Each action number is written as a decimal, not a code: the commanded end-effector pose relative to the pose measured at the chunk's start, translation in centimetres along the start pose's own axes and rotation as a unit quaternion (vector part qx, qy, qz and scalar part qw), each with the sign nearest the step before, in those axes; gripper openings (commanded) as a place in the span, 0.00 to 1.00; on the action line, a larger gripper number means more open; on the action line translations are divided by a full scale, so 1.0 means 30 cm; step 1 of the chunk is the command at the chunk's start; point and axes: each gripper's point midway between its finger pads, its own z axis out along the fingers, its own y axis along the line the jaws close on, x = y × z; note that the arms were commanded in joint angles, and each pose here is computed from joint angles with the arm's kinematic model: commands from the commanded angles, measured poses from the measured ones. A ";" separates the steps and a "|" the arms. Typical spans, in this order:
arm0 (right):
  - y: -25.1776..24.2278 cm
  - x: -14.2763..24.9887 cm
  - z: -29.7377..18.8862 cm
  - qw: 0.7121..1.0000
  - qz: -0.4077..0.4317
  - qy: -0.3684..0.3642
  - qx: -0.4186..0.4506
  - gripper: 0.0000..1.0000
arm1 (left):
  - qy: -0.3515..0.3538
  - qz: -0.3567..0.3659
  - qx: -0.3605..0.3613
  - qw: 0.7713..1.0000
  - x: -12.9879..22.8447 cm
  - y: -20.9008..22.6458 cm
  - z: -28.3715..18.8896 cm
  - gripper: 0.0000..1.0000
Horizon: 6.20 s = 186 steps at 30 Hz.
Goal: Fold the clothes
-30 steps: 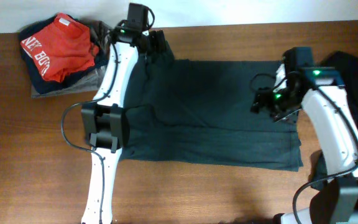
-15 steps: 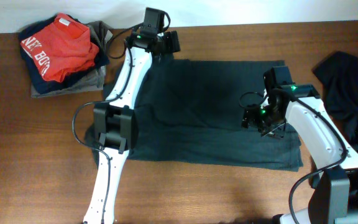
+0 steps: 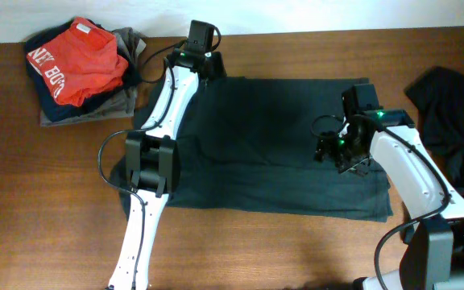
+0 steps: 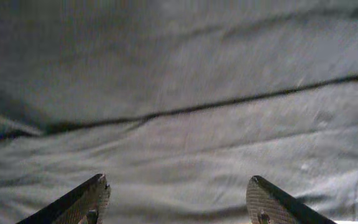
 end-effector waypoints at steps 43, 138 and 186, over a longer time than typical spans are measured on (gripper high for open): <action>-0.135 -0.081 -0.041 0.998 0.047 -0.029 0.030 0.75 | -0.095 0.229 -0.138 0.959 -0.100 -0.123 -0.145 0.55; -0.217 -0.944 0.345 0.981 -0.015 -0.192 0.013 0.83 | -0.035 0.159 -0.159 0.974 0.035 0.083 0.089 0.01; -0.246 -0.900 0.075 0.980 0.013 -0.188 0.060 0.04 | -0.089 0.126 -0.152 0.976 -0.173 0.030 -0.242 0.01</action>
